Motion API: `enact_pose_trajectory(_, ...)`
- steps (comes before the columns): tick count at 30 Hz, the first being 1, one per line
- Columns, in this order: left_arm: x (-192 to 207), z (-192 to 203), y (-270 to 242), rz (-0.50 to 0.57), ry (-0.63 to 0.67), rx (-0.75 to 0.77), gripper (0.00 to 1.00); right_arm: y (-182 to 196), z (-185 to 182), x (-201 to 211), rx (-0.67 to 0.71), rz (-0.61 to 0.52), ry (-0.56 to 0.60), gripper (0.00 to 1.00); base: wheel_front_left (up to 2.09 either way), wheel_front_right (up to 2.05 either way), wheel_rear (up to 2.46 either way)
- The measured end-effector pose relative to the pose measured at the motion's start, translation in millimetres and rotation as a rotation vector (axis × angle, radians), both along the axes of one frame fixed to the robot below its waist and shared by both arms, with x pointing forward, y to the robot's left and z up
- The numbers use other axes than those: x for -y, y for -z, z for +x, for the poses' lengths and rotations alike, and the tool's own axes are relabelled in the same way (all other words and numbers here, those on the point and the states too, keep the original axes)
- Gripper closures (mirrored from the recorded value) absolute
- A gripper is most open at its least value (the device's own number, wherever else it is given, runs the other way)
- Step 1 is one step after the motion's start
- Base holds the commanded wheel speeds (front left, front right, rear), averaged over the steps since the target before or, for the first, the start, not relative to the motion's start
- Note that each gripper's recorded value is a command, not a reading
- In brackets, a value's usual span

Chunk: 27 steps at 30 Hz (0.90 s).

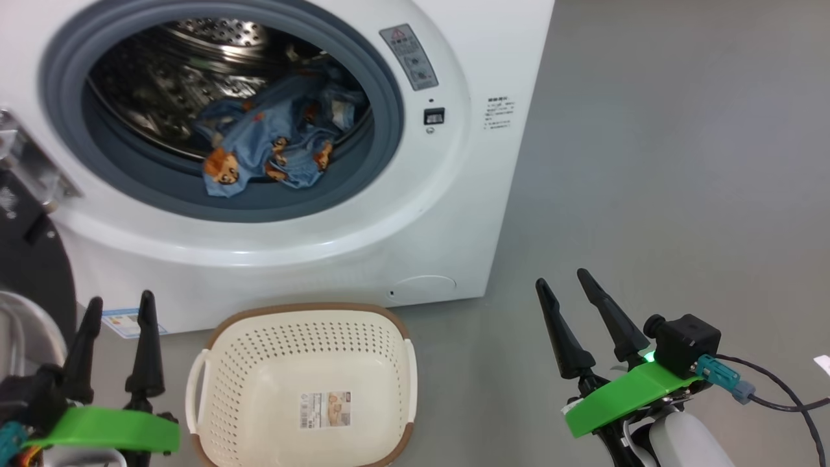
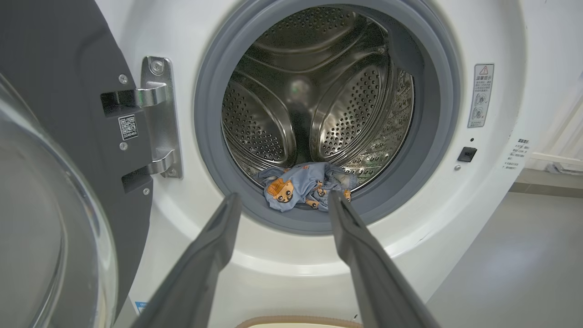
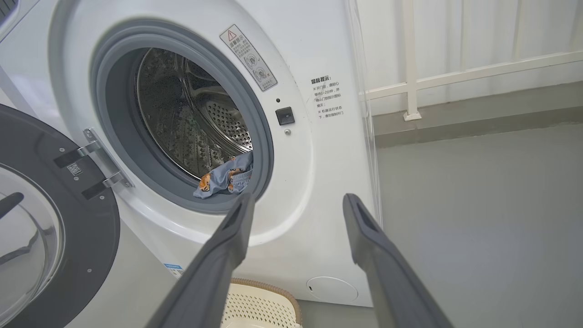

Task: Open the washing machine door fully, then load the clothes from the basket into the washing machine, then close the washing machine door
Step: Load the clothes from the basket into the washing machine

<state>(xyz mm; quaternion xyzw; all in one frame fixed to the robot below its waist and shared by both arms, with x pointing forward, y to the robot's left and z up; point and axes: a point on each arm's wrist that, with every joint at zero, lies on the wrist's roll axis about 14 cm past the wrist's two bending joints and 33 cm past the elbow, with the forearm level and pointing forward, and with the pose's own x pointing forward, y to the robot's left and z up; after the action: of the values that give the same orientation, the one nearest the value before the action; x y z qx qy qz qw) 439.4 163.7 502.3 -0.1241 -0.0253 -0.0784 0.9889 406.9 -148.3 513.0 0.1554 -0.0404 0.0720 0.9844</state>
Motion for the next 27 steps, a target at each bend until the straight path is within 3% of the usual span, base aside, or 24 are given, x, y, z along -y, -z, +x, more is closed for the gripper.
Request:
enact_pose_trajectory(15,-26.2,-62.0,-10.7,0.015,-0.090,0.029,0.00,-13.7,-19.8,-10.8,0.040,-0.024,-0.052,0.00,0.00,0.00,0.00)
enact_pose_trajectory(27,-35.6,-86.7,2.3,0.012,-0.122,-0.011,0.00,-23.6,-21.0,-6.3,0.070,-0.034,-0.048,0.00,0.00,0.00,0.00)
